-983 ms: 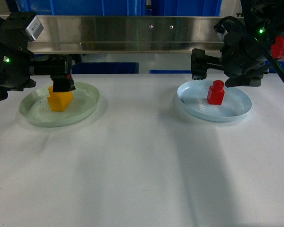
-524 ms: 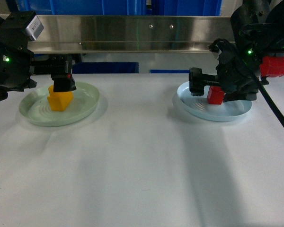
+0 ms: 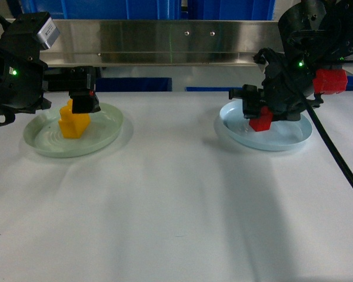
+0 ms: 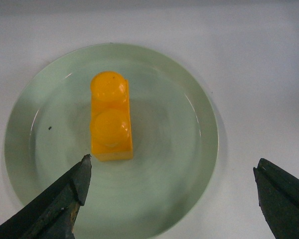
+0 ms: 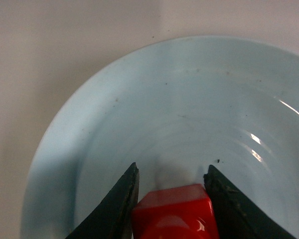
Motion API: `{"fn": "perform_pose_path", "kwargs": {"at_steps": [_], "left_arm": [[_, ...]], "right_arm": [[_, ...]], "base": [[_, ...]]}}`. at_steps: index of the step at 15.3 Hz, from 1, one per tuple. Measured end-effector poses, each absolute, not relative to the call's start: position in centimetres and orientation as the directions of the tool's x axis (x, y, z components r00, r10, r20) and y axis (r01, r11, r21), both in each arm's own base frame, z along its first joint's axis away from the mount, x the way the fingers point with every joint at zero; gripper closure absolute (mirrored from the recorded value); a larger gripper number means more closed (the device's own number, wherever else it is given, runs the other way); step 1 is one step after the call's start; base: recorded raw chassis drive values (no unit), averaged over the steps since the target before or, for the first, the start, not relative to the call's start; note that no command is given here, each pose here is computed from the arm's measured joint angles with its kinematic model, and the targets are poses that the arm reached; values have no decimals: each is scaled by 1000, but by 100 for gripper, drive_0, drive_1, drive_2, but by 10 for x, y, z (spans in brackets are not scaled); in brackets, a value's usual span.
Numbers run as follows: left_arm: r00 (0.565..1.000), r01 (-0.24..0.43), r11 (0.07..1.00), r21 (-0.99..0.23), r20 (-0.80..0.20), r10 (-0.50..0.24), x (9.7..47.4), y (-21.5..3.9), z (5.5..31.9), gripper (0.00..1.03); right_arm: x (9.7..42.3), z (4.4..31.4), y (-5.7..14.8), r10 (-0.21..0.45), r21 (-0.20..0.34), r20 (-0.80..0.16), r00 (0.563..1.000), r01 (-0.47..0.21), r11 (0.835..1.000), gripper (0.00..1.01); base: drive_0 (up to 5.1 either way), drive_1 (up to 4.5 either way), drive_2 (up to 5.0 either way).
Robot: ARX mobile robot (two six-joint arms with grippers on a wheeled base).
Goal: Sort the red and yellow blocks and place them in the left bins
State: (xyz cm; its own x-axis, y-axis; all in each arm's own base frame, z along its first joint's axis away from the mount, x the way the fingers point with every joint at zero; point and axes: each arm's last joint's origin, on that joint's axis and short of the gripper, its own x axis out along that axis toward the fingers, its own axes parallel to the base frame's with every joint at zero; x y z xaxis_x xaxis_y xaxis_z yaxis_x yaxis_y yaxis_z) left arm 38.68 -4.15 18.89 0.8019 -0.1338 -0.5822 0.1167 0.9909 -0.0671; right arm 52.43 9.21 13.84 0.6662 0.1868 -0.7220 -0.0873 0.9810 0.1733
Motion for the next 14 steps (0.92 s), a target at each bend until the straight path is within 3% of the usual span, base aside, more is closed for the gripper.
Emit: {"fn": "perform_pose_path", "kwargs": {"at_steps": [1,5,7,11,12,14], "left_arm": [[802,117,991,-68,-582,-135,387,-42,189,5],[801,116,991,-68,-584,-134,386,-41,190,5],[801,110,992,-68,-585,-129,386,-38,189,5],[803,88,994,-66,-586,-110,387,-30,189,5],[804,77,995,-66,-586,-101,387,-26,189,5],[803,64,996,-59,-590,-87,387,-20,188,5]], "right_arm": [[525,139,92,187,172,-715,673,-90,981,70],[515,147,91,184,174,-662,727,-90,981,71],[489,189,87,218,220,-574,789,-108,970,71],[406,310,76,259,294,-321,911,-164,942,72],[376,327,73,263,308,-290,920,-170,936,72],[352,320,70,266,321,-331,905,-157,934,72]], "base": [[0,0,0],[0,0,0],[0,0,0],[0,0,0],[0,0,0],[0,0,0]]}}
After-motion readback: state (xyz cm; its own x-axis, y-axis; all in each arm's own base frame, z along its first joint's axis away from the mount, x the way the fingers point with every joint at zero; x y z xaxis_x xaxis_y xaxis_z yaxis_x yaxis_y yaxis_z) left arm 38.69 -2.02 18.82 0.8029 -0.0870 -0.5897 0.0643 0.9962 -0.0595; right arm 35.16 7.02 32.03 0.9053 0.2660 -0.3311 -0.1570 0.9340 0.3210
